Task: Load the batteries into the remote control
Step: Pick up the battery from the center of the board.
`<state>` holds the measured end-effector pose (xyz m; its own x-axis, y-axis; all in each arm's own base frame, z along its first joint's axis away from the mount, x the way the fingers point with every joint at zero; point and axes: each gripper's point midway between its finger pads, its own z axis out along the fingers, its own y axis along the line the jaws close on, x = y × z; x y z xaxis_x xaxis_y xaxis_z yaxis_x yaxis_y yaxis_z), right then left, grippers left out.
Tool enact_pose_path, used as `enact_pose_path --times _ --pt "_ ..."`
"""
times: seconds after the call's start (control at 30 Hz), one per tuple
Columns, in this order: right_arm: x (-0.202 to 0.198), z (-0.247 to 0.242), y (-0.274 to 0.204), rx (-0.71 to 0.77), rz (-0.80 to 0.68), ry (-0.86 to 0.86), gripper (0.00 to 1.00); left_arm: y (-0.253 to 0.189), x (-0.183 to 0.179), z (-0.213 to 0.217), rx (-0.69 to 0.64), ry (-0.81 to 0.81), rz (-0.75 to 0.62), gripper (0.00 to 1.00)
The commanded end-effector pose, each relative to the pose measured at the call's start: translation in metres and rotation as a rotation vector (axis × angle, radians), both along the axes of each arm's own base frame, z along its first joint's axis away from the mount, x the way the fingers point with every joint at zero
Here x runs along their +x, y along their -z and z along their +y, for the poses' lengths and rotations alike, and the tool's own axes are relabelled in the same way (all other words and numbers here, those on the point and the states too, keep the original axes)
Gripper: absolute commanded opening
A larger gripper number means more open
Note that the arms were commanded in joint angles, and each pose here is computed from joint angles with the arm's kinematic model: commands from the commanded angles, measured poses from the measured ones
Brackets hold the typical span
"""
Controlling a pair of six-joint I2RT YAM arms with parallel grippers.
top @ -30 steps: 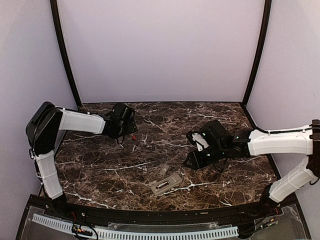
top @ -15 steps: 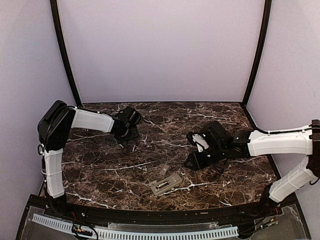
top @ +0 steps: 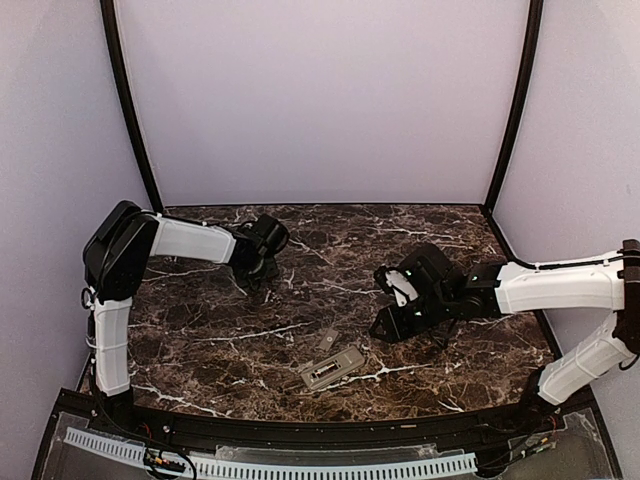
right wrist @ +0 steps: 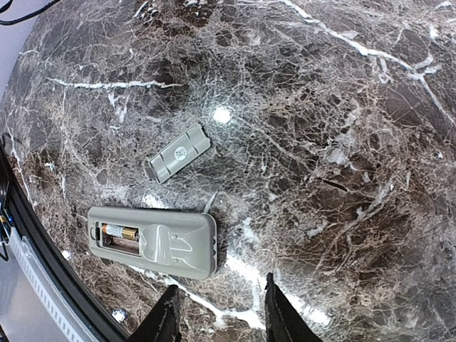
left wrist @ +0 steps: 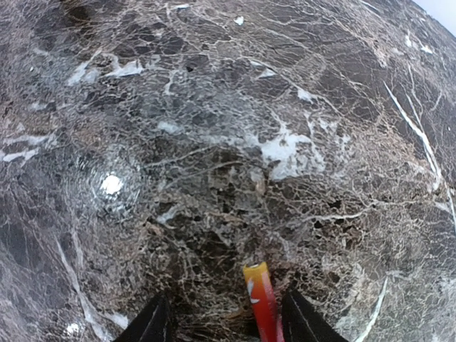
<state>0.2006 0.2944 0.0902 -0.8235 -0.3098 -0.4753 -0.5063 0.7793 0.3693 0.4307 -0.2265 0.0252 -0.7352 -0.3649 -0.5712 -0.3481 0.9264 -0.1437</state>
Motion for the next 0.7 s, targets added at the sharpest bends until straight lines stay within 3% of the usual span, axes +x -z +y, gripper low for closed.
enact_pose_path --times 0.0,0.2,0.67 --pt "0.003 -0.002 -0.003 0.016 -0.008 0.018 0.38 0.027 -0.027 0.01 0.031 -0.006 0.104 0.46" --pt "0.002 -0.004 -0.004 0.018 -0.006 0.023 0.38 0.031 -0.031 0.013 0.042 -0.007 0.113 0.23" --pt "0.002 -0.005 -0.007 0.015 -0.008 0.028 0.38 0.026 -0.037 0.021 0.045 -0.022 0.1 0.0"
